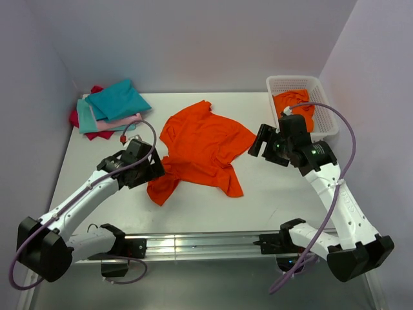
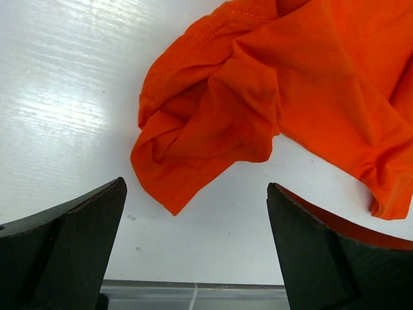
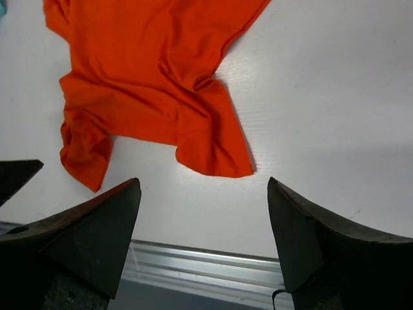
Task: Fold and stack the t-shirts
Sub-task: Flatten the tshirt out
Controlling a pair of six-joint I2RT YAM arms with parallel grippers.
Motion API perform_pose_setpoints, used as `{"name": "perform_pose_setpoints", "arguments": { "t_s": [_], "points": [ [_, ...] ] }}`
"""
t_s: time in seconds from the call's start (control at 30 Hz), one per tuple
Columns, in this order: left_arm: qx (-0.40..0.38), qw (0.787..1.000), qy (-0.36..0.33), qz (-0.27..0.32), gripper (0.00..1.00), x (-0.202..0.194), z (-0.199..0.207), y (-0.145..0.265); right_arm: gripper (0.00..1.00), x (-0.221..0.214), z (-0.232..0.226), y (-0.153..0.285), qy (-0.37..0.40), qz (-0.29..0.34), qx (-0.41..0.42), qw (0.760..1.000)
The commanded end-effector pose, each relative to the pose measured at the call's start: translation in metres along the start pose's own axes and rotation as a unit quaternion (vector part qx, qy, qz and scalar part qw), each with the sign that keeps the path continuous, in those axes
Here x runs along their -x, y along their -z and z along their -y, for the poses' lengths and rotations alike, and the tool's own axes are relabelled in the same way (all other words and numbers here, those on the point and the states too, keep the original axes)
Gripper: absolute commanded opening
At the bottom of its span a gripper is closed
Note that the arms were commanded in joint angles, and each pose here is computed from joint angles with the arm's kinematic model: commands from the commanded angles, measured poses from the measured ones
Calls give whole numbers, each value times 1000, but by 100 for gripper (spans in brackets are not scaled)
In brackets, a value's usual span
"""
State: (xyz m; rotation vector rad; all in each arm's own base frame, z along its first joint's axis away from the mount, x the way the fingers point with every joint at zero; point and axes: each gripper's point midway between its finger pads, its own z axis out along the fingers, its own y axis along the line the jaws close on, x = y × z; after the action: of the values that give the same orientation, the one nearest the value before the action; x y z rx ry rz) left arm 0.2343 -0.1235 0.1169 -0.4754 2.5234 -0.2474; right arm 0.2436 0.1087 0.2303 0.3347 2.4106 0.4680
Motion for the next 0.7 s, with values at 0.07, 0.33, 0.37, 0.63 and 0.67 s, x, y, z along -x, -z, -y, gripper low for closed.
{"name": "perform_pose_setpoints", "arguments": {
  "t_s": [0.07,0.33,0.37,0.63,0.67],
  "points": [
    [-29,998,48,-22,94,-19,10,-20,86,-11,16,-3,-54,26,-22,998],
    [-13,998,54,30,96,-7,-5,-15,87,-48,7,-31,-118,-4,50,992],
    [-20,998,61,28,96,-10,-5,-17,86,-44,2,-31,-112,-12,53,992],
    [6,993,121,5,93,-24,-9,-35,83,-46,24,-37,-67,-38,-19,997],
    [-1,989,144,-13,92,-37,-10,-38,83,-51,28,-37,-63,-43,-26,997]
  ]
}}
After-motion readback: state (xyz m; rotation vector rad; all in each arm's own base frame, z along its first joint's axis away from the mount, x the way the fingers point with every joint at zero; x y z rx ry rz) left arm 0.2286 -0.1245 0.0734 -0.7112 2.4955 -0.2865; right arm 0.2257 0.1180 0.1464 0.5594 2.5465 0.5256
